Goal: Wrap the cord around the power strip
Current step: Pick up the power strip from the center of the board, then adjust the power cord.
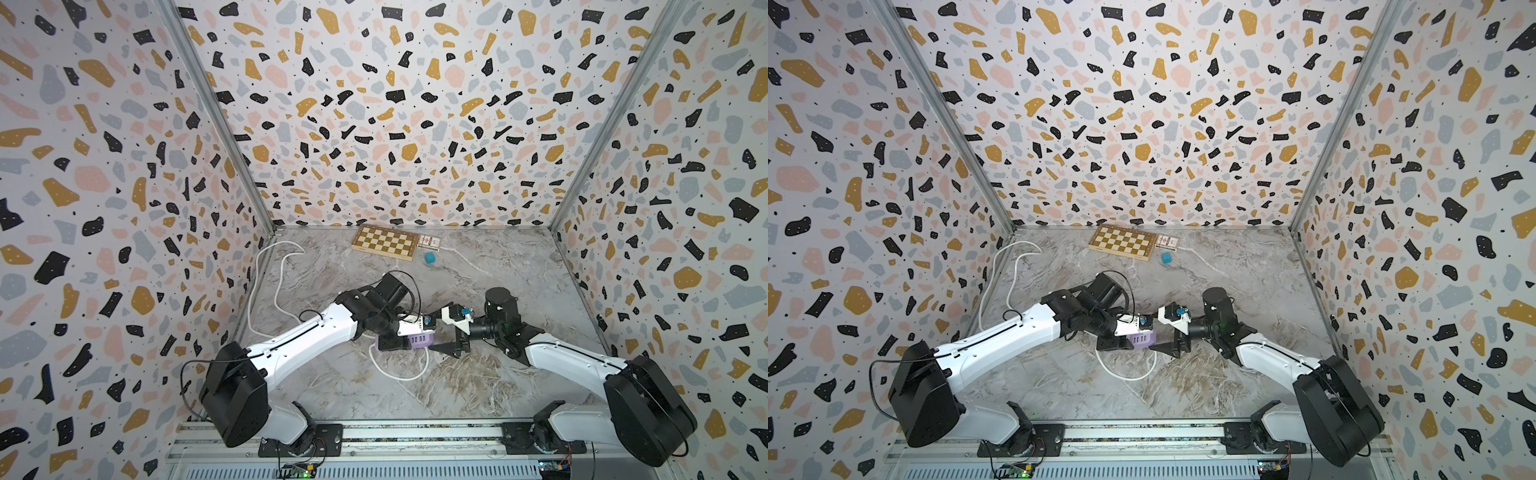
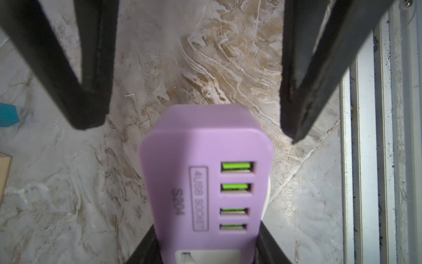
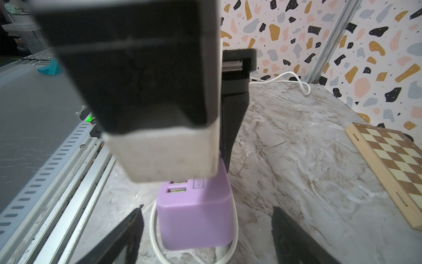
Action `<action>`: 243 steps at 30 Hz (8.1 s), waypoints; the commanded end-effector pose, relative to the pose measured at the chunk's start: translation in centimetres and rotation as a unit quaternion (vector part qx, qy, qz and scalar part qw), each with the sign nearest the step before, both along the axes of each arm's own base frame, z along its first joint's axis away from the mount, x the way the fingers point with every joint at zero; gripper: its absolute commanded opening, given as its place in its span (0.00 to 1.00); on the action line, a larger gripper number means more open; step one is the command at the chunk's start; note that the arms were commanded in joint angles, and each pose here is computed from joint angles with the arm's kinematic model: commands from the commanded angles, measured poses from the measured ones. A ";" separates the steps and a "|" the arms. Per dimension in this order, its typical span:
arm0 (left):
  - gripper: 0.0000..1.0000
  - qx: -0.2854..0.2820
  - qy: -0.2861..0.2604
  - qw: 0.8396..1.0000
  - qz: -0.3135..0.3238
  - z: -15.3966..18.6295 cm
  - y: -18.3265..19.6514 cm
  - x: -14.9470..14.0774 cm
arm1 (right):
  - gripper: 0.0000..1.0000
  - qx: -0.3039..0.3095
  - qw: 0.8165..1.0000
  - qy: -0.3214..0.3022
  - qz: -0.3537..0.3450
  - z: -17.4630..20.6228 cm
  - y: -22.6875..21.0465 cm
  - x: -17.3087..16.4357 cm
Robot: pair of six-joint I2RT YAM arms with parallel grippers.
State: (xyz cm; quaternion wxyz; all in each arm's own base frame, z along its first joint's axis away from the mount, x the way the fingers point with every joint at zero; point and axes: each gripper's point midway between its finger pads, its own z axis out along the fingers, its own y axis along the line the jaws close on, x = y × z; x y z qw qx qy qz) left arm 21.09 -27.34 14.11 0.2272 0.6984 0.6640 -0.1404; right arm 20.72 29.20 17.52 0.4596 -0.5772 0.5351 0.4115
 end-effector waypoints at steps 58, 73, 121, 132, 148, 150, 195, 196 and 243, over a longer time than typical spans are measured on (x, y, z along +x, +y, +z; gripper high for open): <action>0.89 -0.132 0.004 0.990 0.056 -2.8 0.1 1.6 | 0.24 -0.019 0.998 0.004 0.066 1.4 0.4 -1.9; 0.05 -0.091 0.034 0.995 0.021 1.5 0.6 0.1 | 0.59 -0.062 0.998 -0.014 0.024 -0.5 -0.8 -1.1; 0.24 0.031 -0.029 0.999 0.016 4.6 -0.6 1.2 | 0.30 -0.006 0.997 0.012 0.078 1.7 1.8 -1.1; 0.77 -0.027 -0.068 0.997 0.032 3.8 1.6 1.4 | 0.15 0.015 0.996 -0.006 0.082 3.7 0.6 -1.2; 0.65 -0.188 -0.031 0.982 0.008 5.0 0.8 0.6 | 0.14 0.016 0.995 -0.012 0.097 4.5 0.4 -1.9; 0.51 -0.177 -0.024 0.984 0.001 4.8 0.9 0.5 | 0.15 0.015 0.995 -0.009 0.095 4.4 0.4 -1.8; 0.00 -0.101 -0.030 0.994 -0.036 9.3 -1.0 -0.1 | 0.81 -0.041 0.998 -0.042 0.014 1.4 0.8 0.8; 0.00 -0.103 -0.028 0.994 -0.037 9.4 -1.2 -0.2 | 0.79 -0.038 0.998 -0.041 0.015 1.4 0.9 0.9; 0.99 -0.490 -0.016 0.849 0.195 8.5 0.6 7.3 | 0.01 0.109 0.979 -0.064 -0.163 15.8 -4.8 9.7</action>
